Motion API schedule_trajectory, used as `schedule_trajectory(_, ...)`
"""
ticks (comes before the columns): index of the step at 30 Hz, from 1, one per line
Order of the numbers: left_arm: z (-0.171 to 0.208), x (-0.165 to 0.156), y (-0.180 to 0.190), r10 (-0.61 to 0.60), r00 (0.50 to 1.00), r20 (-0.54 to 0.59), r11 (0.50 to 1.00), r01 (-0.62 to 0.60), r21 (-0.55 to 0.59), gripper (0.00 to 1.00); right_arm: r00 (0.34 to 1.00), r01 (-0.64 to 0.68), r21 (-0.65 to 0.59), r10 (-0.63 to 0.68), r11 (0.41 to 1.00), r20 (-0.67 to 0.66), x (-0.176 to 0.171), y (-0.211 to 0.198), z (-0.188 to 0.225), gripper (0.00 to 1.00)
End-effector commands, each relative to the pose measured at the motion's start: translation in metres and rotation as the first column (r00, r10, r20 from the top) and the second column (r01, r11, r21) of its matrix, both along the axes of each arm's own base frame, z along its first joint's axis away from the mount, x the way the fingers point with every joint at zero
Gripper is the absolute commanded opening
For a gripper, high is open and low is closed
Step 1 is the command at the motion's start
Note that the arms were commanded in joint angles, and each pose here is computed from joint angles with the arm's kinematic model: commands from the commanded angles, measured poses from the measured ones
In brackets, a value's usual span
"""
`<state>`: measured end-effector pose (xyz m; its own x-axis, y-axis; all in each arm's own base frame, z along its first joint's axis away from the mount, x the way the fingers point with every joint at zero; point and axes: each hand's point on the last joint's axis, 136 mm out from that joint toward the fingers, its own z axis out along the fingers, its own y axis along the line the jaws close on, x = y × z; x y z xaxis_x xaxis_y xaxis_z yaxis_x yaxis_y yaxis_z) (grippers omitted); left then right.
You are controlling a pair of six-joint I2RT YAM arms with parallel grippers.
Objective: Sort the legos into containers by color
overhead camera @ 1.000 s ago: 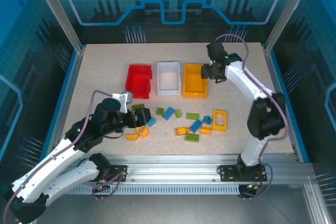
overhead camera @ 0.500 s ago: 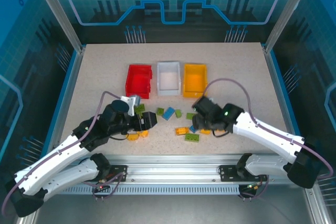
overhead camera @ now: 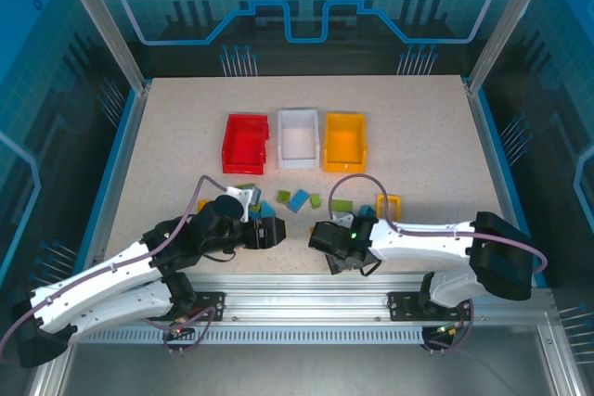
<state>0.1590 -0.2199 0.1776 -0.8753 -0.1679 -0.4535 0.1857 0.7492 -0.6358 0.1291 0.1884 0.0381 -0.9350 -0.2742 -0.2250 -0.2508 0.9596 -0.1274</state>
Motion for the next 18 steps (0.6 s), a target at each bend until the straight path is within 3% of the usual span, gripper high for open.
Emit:
schedule_trajectory(1, 0.008, 0.001, 0.002, 0.018, 1.000, 0.024, 1.000, -0.017, -0.013, 0.77, 1.000, -0.005, 0.016, 0.005, 1.000, 0.013, 0.016, 0.006, -0.006, 0.80)
schedule_trajectory(18, 0.017, 0.001, 0.003, 0.014, 0.999, 0.049, 1.000, -0.013, -0.029, 0.77, 1.000, -0.011, 0.057, 0.012, 0.998, -0.012, 0.066, 0.019, -0.016, 0.77)
